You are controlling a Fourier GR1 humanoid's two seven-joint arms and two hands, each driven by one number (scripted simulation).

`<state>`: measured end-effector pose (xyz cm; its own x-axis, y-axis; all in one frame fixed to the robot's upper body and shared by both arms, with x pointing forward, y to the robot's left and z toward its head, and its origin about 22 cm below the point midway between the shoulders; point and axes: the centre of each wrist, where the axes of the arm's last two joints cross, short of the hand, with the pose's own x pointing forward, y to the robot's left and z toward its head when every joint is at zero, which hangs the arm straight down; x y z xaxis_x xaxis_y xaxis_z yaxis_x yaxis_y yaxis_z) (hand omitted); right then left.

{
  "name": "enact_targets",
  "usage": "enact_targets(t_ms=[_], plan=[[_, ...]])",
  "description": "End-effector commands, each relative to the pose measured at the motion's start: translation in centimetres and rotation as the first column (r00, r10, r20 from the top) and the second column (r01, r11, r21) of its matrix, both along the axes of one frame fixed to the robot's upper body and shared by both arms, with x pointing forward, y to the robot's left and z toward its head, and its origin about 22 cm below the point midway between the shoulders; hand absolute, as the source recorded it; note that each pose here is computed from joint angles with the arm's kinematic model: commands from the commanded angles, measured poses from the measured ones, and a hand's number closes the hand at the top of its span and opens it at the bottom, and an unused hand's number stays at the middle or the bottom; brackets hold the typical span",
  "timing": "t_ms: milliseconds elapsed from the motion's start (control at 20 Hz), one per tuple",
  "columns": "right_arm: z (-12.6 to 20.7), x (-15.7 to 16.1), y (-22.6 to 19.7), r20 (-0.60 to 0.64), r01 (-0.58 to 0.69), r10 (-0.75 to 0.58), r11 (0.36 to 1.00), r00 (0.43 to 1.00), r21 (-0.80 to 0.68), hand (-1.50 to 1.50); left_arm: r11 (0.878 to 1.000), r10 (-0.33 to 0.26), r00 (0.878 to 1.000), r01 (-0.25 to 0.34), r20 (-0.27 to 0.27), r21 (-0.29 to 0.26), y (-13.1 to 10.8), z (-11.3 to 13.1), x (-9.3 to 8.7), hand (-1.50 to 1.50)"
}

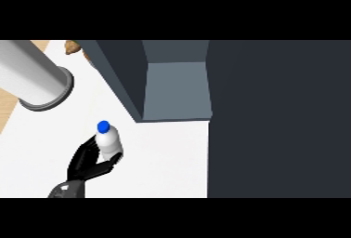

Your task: Pick up the bottled water, place it into the cabinet and close the cabinet

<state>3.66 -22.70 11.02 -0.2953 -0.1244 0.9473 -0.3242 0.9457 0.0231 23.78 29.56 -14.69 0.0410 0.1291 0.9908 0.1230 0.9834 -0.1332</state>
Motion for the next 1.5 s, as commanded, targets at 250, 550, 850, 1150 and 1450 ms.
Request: enact_targets(t_ms=[250, 550, 850, 1150, 1450], plan=[[3.2, -0.7, 0.1, 0.052, 0.017, -0.016, 1.0, 0.999, -0.014, -1.5, 0.973, -0.037, 0.985, -0.003, 0.167, 0.233, 0.1, -0.9, 0.0, 1.5], [3.4, -1.2, 0.4, 0.045, 0.014, -0.014, 1.0, 0.999, -0.009, -1.5, 0.976, -0.01, 0.973, -0.041, 0.231, 0.214, -4.5, -2.2, 0.0, 1.5], [2.8, -1.3, -0.3, 0.031, 0.004, -0.004, 1.0, 1.0, -0.014, -1.5, 0.984, 0.063, 0.974, -0.097, 0.22, 0.147, -6.5, -3.6, -3.4, 1.5], [3.6, -1.2, -0.2, 0.028, 0.009, -0.01, 1.0, 1.0, 0.008, -1.5, 0.996, 0.014, 0.97, -0.035, 0.244, 0.083, -9.0, -0.7, 0.2, 1.5], [3.4, -1.1, -0.4, 0.02, -0.006, 0.005, 1.0, 1.0, 0.01, -1.5, 1.0, -0.003, 0.97, -0.004, 0.242, 0.03, -13.3, 3.1, 3.2, 1.5]])
